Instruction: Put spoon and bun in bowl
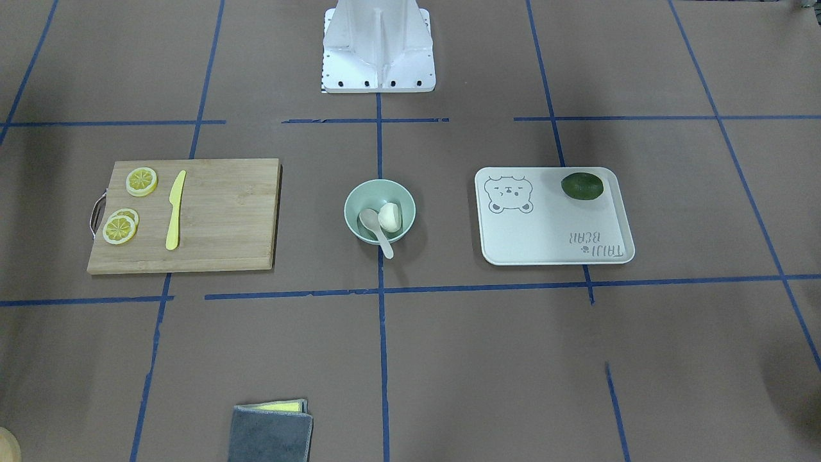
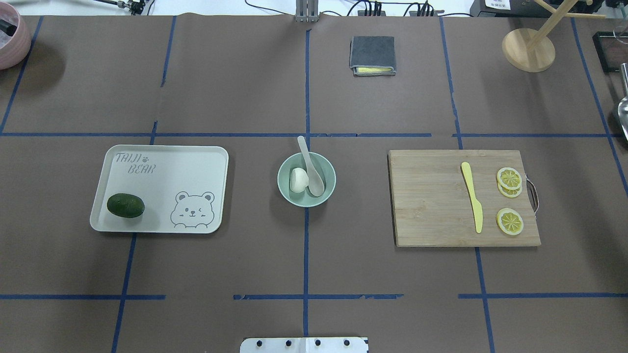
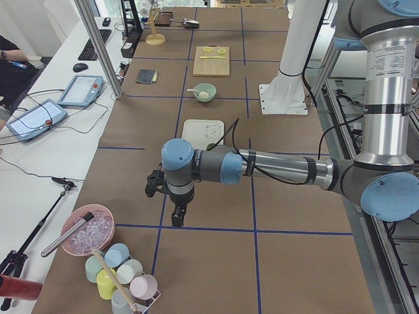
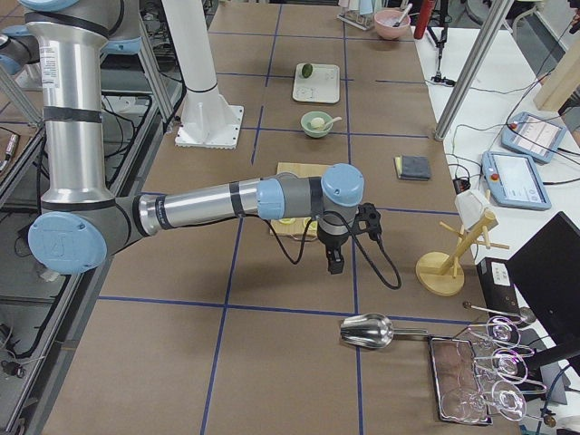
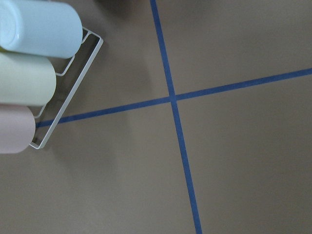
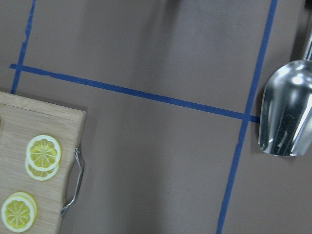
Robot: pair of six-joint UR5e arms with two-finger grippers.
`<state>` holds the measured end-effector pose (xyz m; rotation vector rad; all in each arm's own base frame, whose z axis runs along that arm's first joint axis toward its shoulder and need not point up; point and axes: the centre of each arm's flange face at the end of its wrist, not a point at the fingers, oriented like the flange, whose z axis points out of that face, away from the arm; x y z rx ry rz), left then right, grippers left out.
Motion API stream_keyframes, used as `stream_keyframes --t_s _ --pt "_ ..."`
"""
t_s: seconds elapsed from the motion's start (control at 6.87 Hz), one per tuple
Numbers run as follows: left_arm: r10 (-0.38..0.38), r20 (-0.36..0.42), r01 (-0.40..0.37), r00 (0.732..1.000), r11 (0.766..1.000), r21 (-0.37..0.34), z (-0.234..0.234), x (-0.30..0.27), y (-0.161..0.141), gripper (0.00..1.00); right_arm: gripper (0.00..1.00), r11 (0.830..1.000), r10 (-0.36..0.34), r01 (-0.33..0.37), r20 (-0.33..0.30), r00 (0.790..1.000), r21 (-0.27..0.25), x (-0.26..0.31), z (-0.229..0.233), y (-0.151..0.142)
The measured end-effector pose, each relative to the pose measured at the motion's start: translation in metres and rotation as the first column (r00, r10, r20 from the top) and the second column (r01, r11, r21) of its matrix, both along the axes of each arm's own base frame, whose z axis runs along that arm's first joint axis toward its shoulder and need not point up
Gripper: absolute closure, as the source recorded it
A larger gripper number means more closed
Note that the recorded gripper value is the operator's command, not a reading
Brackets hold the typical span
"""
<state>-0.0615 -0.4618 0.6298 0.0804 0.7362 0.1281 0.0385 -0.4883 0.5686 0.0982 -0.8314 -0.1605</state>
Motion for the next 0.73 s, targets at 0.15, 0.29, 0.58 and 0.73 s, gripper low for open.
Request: stream_keyframes --t_s 0.15,0.29,0.58,0.73 --pt "-0.006 -0.018 0.006 1.0 1.0 -0.018 0.009 -0.001 0.008 0.0 0.0 1.0 0.005 -0.005 -0.002 1.0 0.003 0.005 0.002 -0.003" --pt "-0.011 -0.031 0.01 0.999 1.0 -0.026 0.011 -0.001 0.011 0.0 0.0 1.0 0.005 -0.005 -0.005 1.0 0.006 0.007 0.004 -0.003" --pt "-0.016 -0.057 0.015 0.998 1.0 -0.025 0.006 0.0 0.007 0.0 0.0 0.998 0.038 -0.038 -0.004 0.999 -0.043 0.024 0.032 -0.001" --pt "-0.016 -0.061 0.015 0.998 1.0 -0.025 0.006 0.0 0.006 0.0 0.0 0.995 0.058 -0.058 -0.003 0.998 -0.078 0.033 0.049 0.001"
